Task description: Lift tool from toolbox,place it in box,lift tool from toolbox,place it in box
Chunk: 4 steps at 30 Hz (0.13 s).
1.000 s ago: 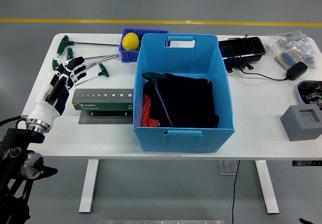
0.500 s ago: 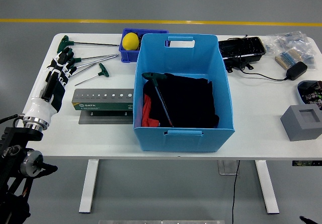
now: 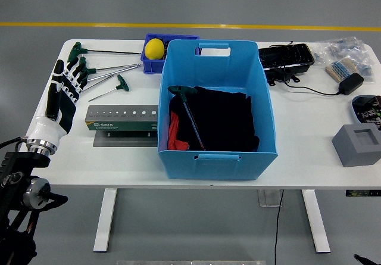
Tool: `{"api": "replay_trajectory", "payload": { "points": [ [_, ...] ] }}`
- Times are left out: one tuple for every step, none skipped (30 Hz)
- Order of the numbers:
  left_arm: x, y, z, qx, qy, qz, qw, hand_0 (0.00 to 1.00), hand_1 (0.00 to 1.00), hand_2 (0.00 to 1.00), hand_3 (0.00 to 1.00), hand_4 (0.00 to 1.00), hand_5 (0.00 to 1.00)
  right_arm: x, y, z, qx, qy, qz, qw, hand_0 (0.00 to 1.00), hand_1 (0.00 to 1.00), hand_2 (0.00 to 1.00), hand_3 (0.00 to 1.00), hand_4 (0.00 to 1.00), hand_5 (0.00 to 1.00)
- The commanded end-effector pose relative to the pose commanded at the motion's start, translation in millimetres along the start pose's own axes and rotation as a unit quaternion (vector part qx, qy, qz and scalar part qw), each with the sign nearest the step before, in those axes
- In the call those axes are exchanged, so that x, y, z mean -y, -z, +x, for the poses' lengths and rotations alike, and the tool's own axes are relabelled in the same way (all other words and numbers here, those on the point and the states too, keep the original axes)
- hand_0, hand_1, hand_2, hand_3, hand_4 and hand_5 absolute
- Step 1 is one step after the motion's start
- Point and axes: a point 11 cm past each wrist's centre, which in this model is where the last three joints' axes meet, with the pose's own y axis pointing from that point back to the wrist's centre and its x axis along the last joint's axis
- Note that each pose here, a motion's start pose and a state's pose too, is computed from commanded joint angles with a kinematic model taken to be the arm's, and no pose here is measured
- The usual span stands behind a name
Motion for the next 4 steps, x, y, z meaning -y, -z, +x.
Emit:
{"api": "replay_trajectory", "payload": {
  "points": [
    [0.2, -0.2, 0.0, 0.001, 0.000, 0.000, 1.000, 0.998, 0.998, 0.998, 0.998, 0.854, 0.998, 0.0, 0.2, 0.0, 0.000, 0.000, 0.000, 1.000, 0.613, 0.593, 0.667, 0.538, 0.767, 0.657],
    [0.4, -0.3, -0.1, 0.001, 0.000, -0.001, 1.000, 0.998, 0.998, 0.998, 0.998, 0.854, 0.998, 0.0, 0.5, 0.1, 0.001, 0.000, 0.000, 1.000, 0.613, 0.593, 0.667, 0.538, 0.767, 0.657],
    [0.6, -0.2, -0.1, 0.001, 0.000, -0.001, 1.000, 0.998, 0.998, 0.998, 0.998, 0.854, 0.998, 0.0, 0.8, 0.2, 0.001, 0.000, 0.001, 1.000, 0.613, 0.593, 0.667, 0.538, 0.767, 0.657],
    [0.7, -0.2, -0.1, 0.001, 0.001, -0.001, 1.000, 0.998, 0.998, 0.998, 0.998, 0.854, 0.998, -0.1, 1.1, 0.3, 0.001, 0.000, 0.001, 1.000, 0.613, 0.593, 0.667, 0.538, 0.767, 0.657]
  ]
}}
